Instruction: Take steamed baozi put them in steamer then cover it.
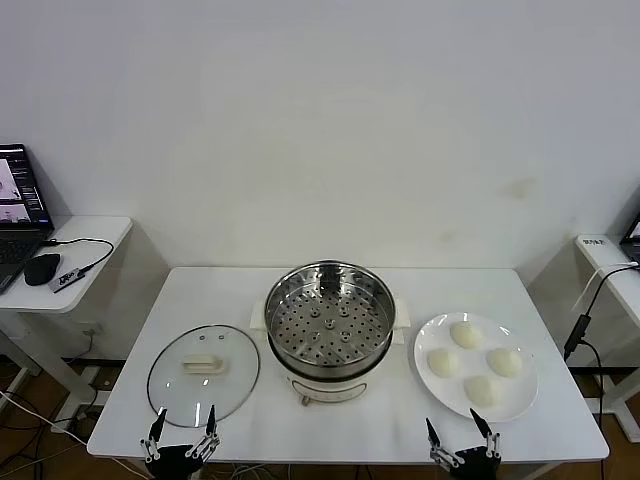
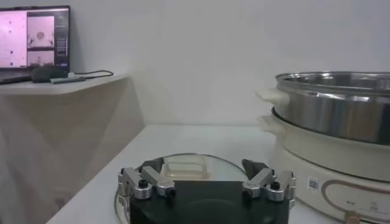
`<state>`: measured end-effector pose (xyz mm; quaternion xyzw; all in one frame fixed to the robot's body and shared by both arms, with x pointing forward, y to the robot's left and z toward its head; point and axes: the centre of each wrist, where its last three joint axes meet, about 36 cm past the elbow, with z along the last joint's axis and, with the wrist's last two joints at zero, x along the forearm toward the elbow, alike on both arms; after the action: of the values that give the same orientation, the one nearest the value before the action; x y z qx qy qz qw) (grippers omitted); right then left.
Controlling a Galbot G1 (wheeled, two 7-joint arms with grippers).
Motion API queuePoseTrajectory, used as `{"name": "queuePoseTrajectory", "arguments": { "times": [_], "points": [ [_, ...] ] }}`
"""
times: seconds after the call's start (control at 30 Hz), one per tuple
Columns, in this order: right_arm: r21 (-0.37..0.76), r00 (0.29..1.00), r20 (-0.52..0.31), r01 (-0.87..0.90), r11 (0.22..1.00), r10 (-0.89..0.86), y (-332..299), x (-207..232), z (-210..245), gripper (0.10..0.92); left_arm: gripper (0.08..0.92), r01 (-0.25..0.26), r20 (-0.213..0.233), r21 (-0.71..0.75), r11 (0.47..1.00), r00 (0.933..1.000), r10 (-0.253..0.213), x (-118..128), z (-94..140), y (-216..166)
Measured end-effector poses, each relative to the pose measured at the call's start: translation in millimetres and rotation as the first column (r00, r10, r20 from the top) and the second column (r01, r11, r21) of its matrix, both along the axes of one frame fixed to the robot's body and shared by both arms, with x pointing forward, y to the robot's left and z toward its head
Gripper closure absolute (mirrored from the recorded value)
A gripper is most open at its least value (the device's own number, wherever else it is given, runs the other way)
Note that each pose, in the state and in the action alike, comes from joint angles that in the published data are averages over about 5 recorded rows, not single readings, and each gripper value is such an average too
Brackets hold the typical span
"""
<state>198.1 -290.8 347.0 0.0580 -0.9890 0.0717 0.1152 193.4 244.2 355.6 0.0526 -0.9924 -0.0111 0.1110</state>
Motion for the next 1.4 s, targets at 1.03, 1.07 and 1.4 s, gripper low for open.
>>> {"name": "queuePoseTrajectory", "arguments": {
  "times": [1.03, 1.07, 1.4],
  "points": [
    [-0.784, 0.892, -0.315, -0.437, 0.441, 0.325, -154.6, 206.7, 126.5, 0.2, 0.177, 0.022, -0.032, 0.166, 0.986, 0.9993, -0.017, 34.5, 25.6, 7.9],
    [-0.777, 0.878, -0.347, -0.466, 0.423, 0.33, -157.3, 215.8, 131.1, 0.2, 0.177, 0.022, -0.032, 0.167, 0.986, 0.9993, -0.017, 35.2, 26.6, 7.6],
    [-0.654, 0.713, -0.595, -0.698, 0.293, 0.37, -161.6, 301.3, 153.8, 0.2, 0.177, 0.018, -0.034, 0.193, 0.981, 0.9993, -0.011, 39.6, 30.3, 10.4]
  ]
}}
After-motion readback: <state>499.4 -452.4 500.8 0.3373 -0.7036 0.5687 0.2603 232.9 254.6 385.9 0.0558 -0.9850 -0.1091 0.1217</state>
